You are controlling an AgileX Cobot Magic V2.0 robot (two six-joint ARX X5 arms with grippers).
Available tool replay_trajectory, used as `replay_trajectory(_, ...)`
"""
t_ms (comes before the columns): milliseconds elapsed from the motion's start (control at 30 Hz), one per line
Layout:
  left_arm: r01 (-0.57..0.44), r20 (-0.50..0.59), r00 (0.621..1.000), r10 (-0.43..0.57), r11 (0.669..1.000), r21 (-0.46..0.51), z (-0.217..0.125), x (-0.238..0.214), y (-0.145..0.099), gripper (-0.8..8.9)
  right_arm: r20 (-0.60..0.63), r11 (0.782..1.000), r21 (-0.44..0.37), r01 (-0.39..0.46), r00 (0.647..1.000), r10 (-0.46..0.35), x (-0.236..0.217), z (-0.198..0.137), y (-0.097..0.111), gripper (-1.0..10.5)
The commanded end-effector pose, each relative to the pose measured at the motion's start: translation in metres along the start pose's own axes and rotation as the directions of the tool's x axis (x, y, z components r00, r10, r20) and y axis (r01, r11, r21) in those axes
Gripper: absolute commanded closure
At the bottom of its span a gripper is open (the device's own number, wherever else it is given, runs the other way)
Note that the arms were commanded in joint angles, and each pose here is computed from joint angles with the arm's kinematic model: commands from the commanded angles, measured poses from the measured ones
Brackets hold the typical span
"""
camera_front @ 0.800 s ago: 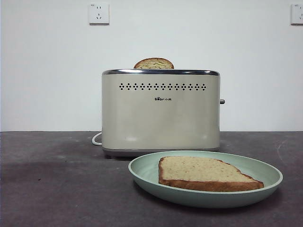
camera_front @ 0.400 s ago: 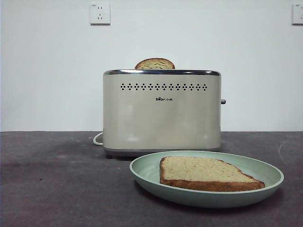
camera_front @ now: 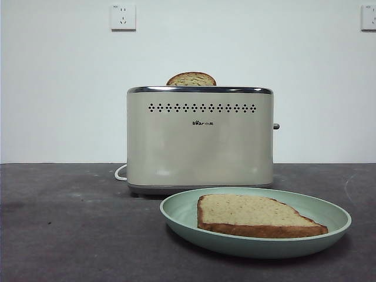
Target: Take the bread from the toaster,put the bread on the plate,put the plate on the table
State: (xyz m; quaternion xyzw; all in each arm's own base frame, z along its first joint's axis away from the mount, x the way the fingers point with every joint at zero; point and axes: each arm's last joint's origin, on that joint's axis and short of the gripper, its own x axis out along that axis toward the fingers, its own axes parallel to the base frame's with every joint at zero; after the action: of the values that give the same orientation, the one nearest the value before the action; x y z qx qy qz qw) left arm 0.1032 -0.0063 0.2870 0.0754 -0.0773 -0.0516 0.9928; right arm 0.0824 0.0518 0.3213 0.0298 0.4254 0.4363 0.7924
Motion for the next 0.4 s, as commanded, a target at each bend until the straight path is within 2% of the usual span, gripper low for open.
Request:
replay_trajectory(33,-0.018,-0.037,0.999,0.017,1.0,-0.02,-0.032,-0.007,-0.003,8.18,0.001,1.0,-0.007,0.002,1.0,-0.002,0.0,-0.001,0.0,9.4)
replay_trajectory(267,-0.05,-0.097,0.995,0.039,0.992,-0.113,-0.09,-0.019,-0.01,8.18,0.001,1.0,-0.007,0.002,1.0,-0.002,0.0,-0.001,0.0,9.4)
replay_trajectory(400,-0.071,-0.134,0.99,0.051,0.986,-0.15,-0.11,-0.021,-0.013,8.18,0.001,1.0,-0.008,0.002,1.0,-0.002,0.0,-0.001,0.0,9.4)
